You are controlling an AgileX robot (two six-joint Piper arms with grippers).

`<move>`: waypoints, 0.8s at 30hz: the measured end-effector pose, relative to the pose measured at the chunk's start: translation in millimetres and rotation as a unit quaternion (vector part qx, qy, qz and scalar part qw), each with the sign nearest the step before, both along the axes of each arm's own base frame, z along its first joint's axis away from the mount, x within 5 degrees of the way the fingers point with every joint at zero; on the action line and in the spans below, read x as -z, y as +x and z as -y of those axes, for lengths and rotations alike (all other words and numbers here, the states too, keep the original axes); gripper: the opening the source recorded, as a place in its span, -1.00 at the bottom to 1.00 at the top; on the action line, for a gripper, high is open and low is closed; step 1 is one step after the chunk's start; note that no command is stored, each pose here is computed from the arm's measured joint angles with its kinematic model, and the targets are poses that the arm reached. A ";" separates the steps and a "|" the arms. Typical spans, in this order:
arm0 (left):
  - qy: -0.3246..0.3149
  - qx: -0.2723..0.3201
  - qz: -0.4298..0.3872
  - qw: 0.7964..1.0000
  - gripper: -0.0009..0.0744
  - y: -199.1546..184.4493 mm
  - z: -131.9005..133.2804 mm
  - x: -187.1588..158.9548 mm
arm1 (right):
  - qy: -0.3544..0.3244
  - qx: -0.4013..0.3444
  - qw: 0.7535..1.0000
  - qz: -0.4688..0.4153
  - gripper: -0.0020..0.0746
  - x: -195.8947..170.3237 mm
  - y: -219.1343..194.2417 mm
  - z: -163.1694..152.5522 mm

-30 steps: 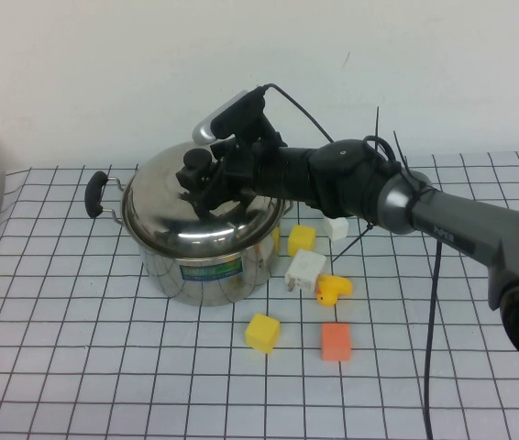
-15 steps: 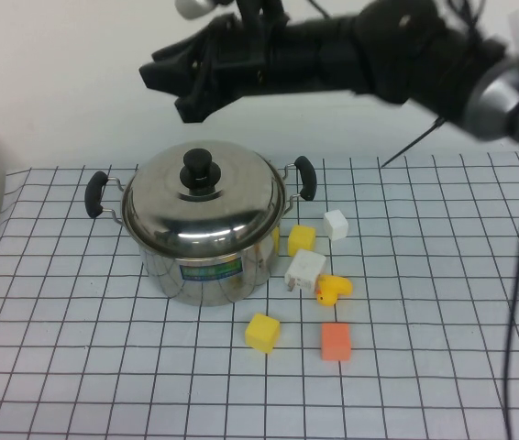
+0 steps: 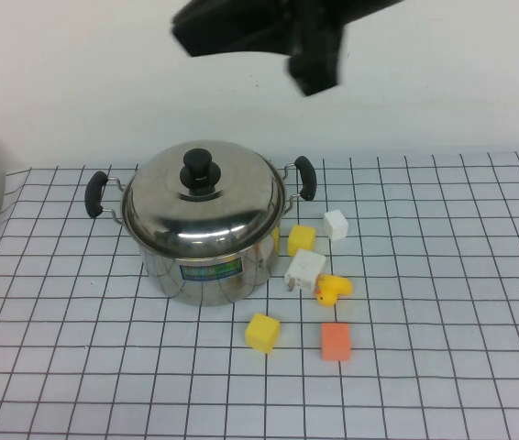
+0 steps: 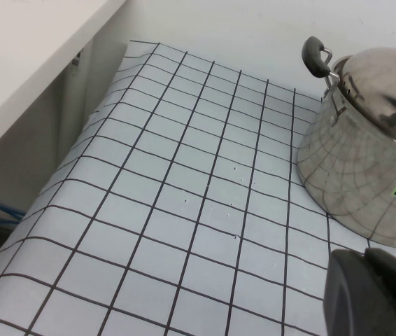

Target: Cover the pot

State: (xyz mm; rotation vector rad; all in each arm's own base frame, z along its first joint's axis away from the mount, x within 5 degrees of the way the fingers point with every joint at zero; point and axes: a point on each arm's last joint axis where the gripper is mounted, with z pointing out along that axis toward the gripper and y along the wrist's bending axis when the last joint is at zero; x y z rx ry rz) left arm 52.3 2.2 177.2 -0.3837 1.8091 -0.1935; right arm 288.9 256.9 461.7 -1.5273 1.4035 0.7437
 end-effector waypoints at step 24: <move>-0.002 -0.001 0.000 1.000 -0.98 0.0 0.0 0.0 | -0.039 0.230 0.968 0.090 -0.95 38.0 -146.5 138.0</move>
